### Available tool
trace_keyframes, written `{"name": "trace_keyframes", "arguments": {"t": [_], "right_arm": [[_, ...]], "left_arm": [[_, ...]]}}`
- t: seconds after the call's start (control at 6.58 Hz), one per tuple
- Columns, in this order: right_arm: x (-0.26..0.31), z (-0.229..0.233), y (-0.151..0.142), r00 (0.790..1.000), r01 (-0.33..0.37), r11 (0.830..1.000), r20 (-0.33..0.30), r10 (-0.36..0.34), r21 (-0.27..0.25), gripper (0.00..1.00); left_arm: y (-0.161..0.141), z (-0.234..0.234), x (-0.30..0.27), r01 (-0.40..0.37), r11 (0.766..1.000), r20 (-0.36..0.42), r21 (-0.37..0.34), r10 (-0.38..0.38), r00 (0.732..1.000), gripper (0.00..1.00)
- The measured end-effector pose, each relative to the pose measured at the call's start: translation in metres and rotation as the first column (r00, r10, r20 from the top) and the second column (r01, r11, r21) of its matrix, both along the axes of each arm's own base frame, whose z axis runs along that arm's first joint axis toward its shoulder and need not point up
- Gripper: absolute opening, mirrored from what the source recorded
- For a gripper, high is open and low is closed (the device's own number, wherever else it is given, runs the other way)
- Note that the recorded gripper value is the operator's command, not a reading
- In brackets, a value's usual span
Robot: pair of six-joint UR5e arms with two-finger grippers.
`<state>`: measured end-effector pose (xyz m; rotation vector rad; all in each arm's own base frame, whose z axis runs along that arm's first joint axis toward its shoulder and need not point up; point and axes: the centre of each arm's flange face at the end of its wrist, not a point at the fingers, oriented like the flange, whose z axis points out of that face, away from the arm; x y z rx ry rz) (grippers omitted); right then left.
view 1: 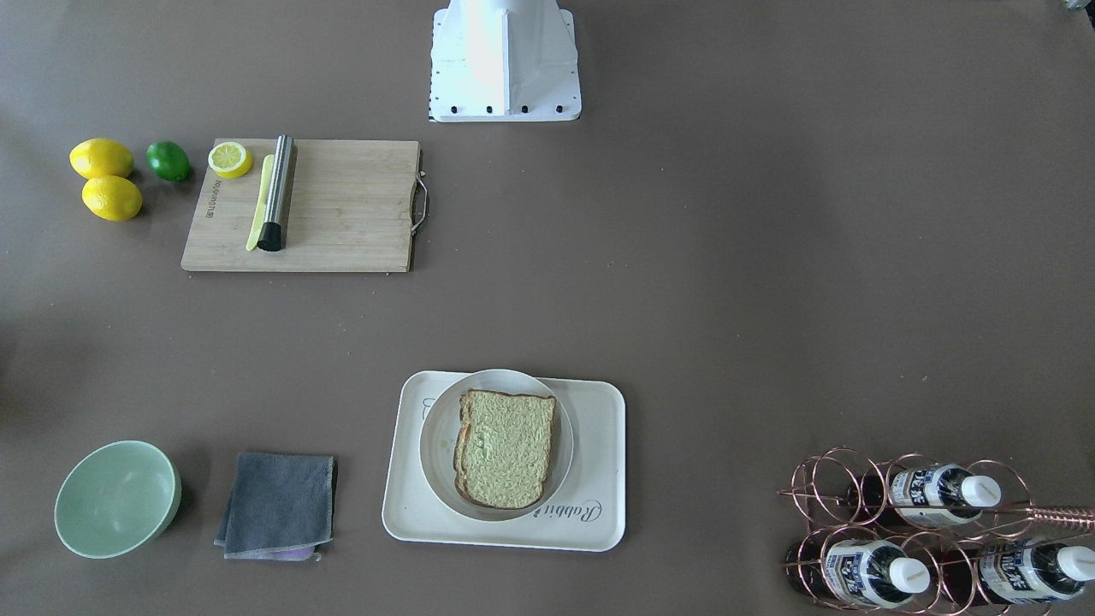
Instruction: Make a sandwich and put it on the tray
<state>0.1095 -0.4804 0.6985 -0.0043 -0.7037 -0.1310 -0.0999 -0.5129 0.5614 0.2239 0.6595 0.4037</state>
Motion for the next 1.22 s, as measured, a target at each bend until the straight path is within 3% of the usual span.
{"name": "trace_keyframes", "arguments": {"t": [0.3,0.61,1.22], "right_arm": [[-0.003,-0.001,-0.001,1.0,-0.005,1.0,0.016,0.005,-0.002,1.0],[-0.003,0.0,0.001,1.0,-0.005,1.0,0.018,0.006,-0.005,1.0],[-0.004,0.002,0.004,1.0,-0.004,1.0,0.019,0.004,-0.009,1.0]], "left_arm": [[0.033,0.051,-0.011,0.014,0.997,0.011,-0.075,-0.013,1.0,0.98],[0.044,0.096,-0.012,0.019,0.995,0.004,-0.102,-0.019,1.0,0.98],[0.058,0.12,-0.011,0.019,0.991,-0.001,-0.13,-0.019,1.0,0.98]]}}
